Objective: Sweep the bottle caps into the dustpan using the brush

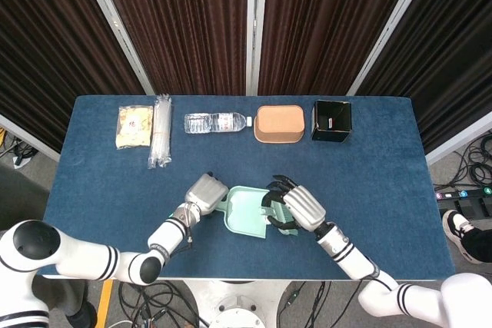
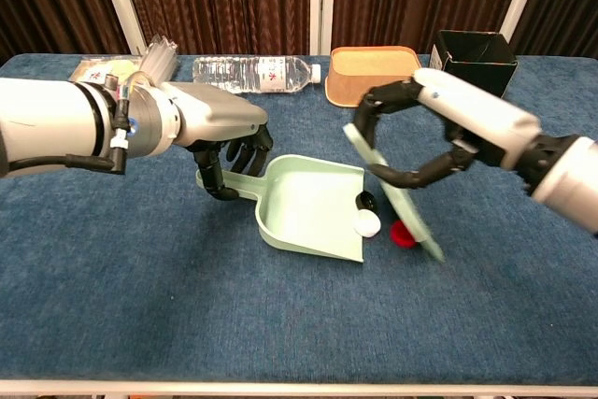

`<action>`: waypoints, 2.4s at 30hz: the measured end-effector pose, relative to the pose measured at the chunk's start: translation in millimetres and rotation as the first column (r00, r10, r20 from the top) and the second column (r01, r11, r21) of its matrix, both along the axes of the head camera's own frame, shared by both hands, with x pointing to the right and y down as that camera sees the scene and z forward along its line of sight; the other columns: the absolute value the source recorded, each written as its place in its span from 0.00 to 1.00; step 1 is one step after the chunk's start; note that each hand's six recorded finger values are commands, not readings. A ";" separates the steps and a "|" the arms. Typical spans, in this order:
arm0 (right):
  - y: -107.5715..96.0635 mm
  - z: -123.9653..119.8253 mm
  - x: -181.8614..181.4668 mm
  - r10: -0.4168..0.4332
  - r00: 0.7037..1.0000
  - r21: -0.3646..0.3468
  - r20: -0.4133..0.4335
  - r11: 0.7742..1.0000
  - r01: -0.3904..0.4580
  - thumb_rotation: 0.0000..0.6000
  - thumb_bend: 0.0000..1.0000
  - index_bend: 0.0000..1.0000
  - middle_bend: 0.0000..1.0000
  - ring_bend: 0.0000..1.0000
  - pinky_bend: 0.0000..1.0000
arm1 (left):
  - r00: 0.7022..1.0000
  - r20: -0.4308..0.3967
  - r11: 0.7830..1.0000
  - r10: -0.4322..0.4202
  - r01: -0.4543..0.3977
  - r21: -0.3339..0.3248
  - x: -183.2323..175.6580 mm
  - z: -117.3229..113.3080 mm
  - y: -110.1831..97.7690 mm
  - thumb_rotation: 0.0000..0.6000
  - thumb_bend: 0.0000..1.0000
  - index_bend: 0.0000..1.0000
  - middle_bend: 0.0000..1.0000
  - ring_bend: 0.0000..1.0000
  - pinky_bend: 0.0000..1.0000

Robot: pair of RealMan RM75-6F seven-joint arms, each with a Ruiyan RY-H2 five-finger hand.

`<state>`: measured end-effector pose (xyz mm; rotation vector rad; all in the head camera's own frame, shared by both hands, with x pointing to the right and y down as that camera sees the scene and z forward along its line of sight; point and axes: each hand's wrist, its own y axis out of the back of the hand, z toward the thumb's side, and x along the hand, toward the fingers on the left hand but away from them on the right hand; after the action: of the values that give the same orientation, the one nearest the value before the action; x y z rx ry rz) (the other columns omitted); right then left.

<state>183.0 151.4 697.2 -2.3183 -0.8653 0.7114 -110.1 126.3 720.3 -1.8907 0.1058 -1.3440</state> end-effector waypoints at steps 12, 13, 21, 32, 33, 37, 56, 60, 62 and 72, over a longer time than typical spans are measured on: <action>-5.8 3.9 -44.0 0.019 0.996 0.006 0.091 1.000 -0.020 1.00 0.57 0.67 0.62 0.24 0.12 | 0.996 0.051 0.995 0.072 -0.076 0.070 7.4 1.6 5.5 1.00 0.35 0.53 0.54 0.39 0.24; -5.2 3.3 -47.2 0.021 0.995 0.005 0.102 1.000 -0.022 1.00 0.57 0.67 0.62 0.25 0.12 | 0.996 0.051 0.995 0.073 -0.077 0.069 8.6 1.8 6.4 1.00 0.35 0.53 0.54 0.39 0.24; 0.0 0.4 -66.4 0.055 0.983 -0.006 0.176 0.998 -0.054 1.00 0.57 0.67 0.62 0.25 0.12 | 0.996 0.052 0.996 0.069 -0.072 0.056 12.1 0.8 7.1 1.00 0.35 0.53 0.54 0.39 0.24; -16.9 -11.7 -37.4 0.117 0.974 0.033 0.192 0.992 -0.126 1.00 0.58 0.67 0.62 0.25 0.12 | 0.998 0.046 0.999 0.032 -0.033 0.029 8.5 1.2 3.1 1.00 0.35 0.52 0.54 0.39 0.24; -19.0 -12.9 -32.4 0.117 0.976 0.042 0.184 0.991 -0.127 1.00 0.58 0.67 0.62 0.25 0.12 | 0.999 0.042 0.999 0.024 -0.025 0.027 7.8 0.9 2.3 1.00 0.35 0.50 0.54 0.39 0.24; -30.7 -19.7 -4.4 0.115 0.986 0.087 0.124 0.988 -0.126 1.00 0.58 0.67 0.62 0.25 0.12 | 1.000 0.015 0.999 -0.002 0.001 0.034 5.1 -1.9 -1.1 1.00 0.35 0.38 0.49 0.39 0.24; -43.0 -3.4 95.7 -0.084 0.860 0.075 -0.503 0.987 0.141 1.00 0.47 0.47 0.49 0.13 0.08 | 0.979 -0.119 0.982 -0.165 0.175 0.077 -36.6 -26.6 -21.4 1.00 0.32 0.20 0.36 0.32 0.24; -40.0 5.0 97.6 -0.105 0.813 0.061 -0.572 0.984 0.169 1.00 0.36 0.23 0.35 0.04 0.04 | 0.953 -0.171 0.956 -0.249 0.270 0.116 -67.7 -39.7 -30.3 1.00 0.30 0.20 0.36 0.32 0.24; -38.8 8.1 98.5 -0.104 0.795 0.053 -0.597 0.984 0.169 1.00 0.34 0.15 0.29 0.01 0.03 | 0.936 -0.193 0.935 -0.294 0.323 0.143 -90.2 -46.9 -33.7 1.00 0.29 0.20 0.36 0.31 0.24; -43.0 -16.2 130.1 0.026 0.812 0.107 -0.583 0.993 0.045 1.00 0.29 0.07 0.25 0.01 0.01 | 0.880 -0.226 0.846 -0.418 0.468 0.255 -189.9 -65.7 -33.7 1.00 0.23 0.22 0.36 0.31 0.23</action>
<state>313.1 108.5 681.0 -1.8217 -0.5819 1.2480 -300.0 92.6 654.6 -1.7642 0.8371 -1.3696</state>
